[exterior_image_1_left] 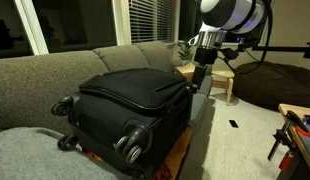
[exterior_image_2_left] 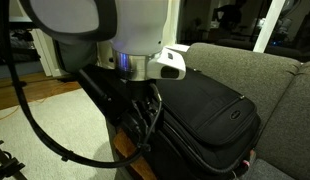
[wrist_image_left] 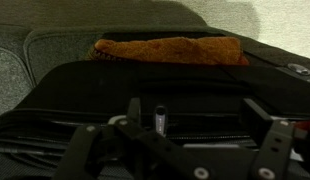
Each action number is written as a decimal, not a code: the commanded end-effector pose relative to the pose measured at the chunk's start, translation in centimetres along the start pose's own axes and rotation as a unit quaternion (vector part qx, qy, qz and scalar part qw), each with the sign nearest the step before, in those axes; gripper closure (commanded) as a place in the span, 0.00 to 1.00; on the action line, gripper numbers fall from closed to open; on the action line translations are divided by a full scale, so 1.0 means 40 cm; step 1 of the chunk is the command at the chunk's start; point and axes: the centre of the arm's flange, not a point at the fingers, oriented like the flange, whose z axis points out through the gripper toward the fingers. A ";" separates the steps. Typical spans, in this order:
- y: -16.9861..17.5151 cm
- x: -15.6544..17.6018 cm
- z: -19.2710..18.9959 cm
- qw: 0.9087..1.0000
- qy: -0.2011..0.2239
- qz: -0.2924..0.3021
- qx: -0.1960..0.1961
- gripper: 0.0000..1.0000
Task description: Close the zip on the suitcase
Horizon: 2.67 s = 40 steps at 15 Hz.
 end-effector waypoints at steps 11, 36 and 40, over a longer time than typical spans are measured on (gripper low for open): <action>0.035 -0.013 0.007 0.999 0.021 0.037 0.015 0.15; 0.085 0.019 0.047 0.998 0.024 0.053 0.024 0.03; 0.090 0.028 0.043 0.998 0.027 0.054 0.024 0.36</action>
